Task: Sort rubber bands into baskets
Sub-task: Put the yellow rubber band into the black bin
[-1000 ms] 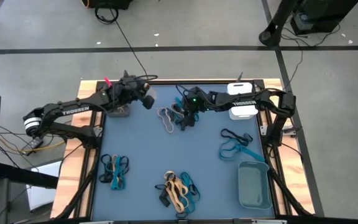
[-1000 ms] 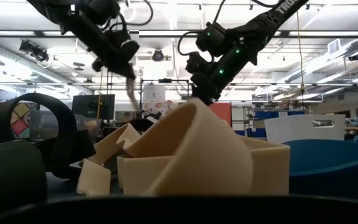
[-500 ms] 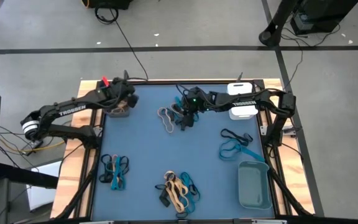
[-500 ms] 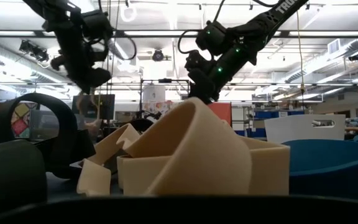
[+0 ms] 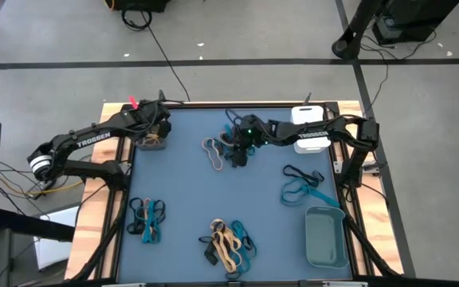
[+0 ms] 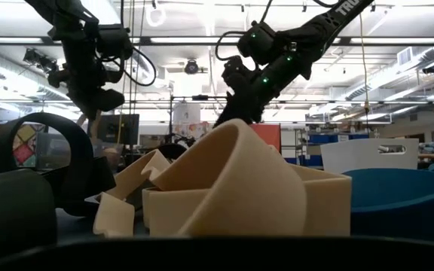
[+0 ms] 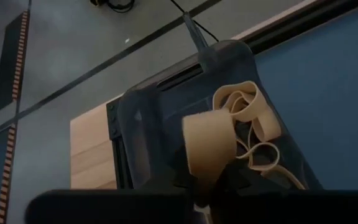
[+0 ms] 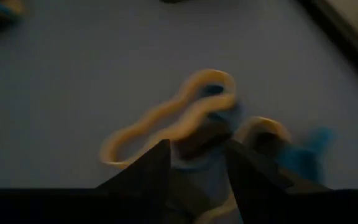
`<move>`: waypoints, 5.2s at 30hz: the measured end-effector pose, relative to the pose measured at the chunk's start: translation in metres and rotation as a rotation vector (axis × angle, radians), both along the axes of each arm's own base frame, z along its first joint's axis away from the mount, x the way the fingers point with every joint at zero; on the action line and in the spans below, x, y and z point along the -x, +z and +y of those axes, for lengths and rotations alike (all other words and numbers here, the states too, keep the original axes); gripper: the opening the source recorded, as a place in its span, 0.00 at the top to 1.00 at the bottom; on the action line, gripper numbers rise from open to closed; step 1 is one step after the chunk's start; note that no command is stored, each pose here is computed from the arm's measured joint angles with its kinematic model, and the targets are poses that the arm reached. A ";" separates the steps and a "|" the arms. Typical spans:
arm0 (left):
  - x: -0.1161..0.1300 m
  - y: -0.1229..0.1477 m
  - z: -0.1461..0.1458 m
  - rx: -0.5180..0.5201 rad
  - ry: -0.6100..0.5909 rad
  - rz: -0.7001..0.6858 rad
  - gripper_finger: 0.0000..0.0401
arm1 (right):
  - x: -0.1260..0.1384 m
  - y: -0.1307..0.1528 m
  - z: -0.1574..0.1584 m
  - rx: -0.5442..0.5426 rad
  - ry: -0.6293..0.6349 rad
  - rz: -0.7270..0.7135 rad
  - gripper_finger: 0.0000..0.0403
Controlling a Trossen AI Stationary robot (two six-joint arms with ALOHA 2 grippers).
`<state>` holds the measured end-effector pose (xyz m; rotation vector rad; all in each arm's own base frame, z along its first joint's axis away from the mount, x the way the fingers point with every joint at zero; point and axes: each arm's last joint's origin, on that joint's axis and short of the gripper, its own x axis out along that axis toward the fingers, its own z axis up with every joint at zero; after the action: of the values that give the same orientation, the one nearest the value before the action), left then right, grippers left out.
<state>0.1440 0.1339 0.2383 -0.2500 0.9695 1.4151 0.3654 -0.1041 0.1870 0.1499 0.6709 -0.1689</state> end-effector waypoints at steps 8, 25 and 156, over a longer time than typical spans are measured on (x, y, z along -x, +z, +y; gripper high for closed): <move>0.003 0.000 0.002 0.000 0.038 -0.016 0.63 | -0.005 -0.008 0.033 0.041 0.119 -0.076 0.61; -0.007 0.003 0.001 -0.039 -0.016 -0.080 0.44 | -0.035 -0.055 0.060 0.142 0.312 0.041 0.61; -0.079 -0.009 -0.032 -0.201 -1.091 -0.548 0.39 | -0.031 0.053 0.031 0.300 0.154 -0.069 0.98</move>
<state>0.2230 0.1014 0.2288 0.0599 0.3615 0.3799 0.3965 -0.0727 0.2397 -0.1834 0.5786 -0.1143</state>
